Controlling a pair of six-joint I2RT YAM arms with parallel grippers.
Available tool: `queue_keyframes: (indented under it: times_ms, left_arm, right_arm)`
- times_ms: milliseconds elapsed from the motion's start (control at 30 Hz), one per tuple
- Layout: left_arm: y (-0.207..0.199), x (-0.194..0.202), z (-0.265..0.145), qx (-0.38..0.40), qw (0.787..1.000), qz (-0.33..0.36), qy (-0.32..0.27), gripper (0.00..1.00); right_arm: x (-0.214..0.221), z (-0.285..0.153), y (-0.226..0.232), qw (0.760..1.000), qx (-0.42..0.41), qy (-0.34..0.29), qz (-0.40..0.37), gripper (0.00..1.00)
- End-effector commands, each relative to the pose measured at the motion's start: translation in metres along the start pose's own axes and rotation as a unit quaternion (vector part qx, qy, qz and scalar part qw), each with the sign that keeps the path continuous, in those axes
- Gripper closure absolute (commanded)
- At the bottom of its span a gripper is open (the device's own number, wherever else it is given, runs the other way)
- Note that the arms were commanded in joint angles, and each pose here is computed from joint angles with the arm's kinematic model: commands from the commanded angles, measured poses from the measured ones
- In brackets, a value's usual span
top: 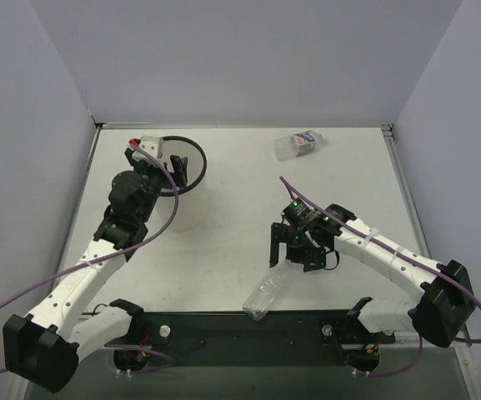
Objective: Put the plastic bottles in the bin
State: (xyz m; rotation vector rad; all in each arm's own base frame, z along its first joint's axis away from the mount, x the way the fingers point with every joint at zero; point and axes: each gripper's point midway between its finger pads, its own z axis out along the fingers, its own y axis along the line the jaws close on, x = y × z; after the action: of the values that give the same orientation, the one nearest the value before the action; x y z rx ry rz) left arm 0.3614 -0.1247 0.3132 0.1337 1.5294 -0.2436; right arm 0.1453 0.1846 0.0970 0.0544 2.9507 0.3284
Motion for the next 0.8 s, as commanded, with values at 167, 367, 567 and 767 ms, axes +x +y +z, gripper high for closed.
queue_keyframes:
  times_ms: [167,367,567,767]
  left_arm:
    - [0.005,-0.055,-0.023,-0.029,0.997,-0.066,0.013,0.23]
    - [-0.009,-0.067,-0.067,0.015,0.995,-0.087,0.049,0.19]
    - [-0.015,-0.064,-0.099,0.052,0.995,-0.073,0.039,0.04]
    - [-0.029,-0.064,-0.111,0.101,0.992,-0.055,0.049,0.03]
  right_arm:
    - [0.015,0.015,-0.007,0.999,0.039,0.031,0.017,0.01]
    - [0.026,0.033,0.000,0.997,0.051,0.045,0.025,0.02]
    - [0.026,0.067,0.008,0.994,0.057,0.049,0.073,0.04]
    - [0.028,0.088,0.022,0.993,0.045,0.064,0.091,0.31]
